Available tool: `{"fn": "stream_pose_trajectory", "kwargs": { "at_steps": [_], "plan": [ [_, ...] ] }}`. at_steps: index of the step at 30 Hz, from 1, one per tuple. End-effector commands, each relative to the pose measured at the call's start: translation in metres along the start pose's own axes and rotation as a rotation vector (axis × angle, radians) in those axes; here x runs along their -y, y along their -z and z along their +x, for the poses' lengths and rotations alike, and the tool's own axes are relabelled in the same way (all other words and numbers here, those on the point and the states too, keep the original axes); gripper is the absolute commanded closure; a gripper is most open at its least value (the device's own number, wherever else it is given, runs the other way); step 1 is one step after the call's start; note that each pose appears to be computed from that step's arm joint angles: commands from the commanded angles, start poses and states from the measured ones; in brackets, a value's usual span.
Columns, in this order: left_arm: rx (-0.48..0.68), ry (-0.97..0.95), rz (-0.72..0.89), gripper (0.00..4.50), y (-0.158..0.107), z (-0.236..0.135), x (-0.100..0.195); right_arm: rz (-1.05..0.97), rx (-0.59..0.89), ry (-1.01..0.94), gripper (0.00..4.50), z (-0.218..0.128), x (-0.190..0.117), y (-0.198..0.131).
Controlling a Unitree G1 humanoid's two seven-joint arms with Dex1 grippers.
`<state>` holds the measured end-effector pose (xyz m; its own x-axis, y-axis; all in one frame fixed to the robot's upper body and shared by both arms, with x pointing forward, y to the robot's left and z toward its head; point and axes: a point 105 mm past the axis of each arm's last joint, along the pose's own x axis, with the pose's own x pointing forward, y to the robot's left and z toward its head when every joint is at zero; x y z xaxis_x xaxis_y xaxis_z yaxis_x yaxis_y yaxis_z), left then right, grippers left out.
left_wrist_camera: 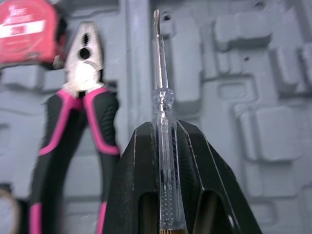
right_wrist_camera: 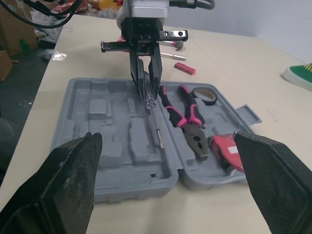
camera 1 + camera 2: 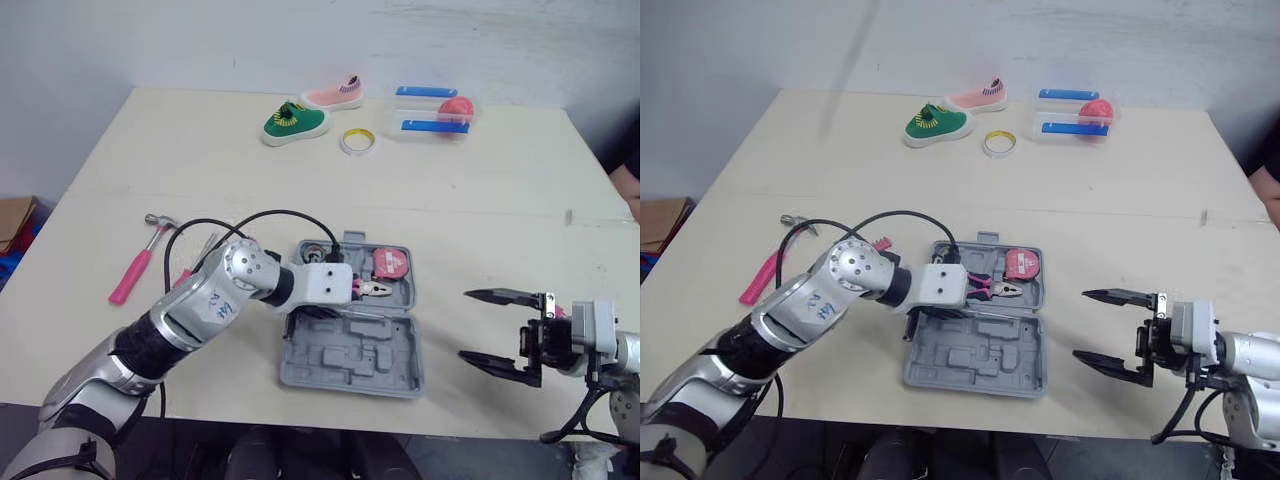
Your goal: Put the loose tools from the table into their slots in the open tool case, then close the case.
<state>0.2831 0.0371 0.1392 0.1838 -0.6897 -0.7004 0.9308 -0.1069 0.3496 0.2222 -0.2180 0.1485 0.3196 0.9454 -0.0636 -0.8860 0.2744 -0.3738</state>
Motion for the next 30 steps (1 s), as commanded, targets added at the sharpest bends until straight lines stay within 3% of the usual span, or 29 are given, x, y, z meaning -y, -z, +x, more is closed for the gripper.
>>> {"fn": "stream_pose_trajectory", "kwargs": {
  "at_steps": [1, 14, 20, 26, 30],
  "plan": [
    [-0.026, -0.005, 0.042, 4.42, -0.003, -0.004, 0.001, -0.037, 0.021, -0.006, 0.0, 0.002, -0.002, -0.007],
    [-0.097, -0.034, 0.028, 4.42, 0.022, 0.0, -0.004, -0.045, 0.023, 0.017, 0.0, 0.002, -0.001, -0.003],
    [-0.075, -0.024, 0.061, 4.42, 0.019, 0.0, -0.001, -0.045, 0.025, 0.023, 0.0, 0.002, 0.0, -0.002],
    [-0.053, -0.075, 0.143, 2.1, 0.006, -0.009, -0.006, -0.038, 0.026, 0.018, 0.0, 0.002, 0.0, -0.003],
    [-0.064, -0.067, 0.17, 2.1, 0.006, -0.02, 0.0, -0.026, 0.025, 0.006, 0.0, 0.002, -0.001, -0.002]
  ]
}}
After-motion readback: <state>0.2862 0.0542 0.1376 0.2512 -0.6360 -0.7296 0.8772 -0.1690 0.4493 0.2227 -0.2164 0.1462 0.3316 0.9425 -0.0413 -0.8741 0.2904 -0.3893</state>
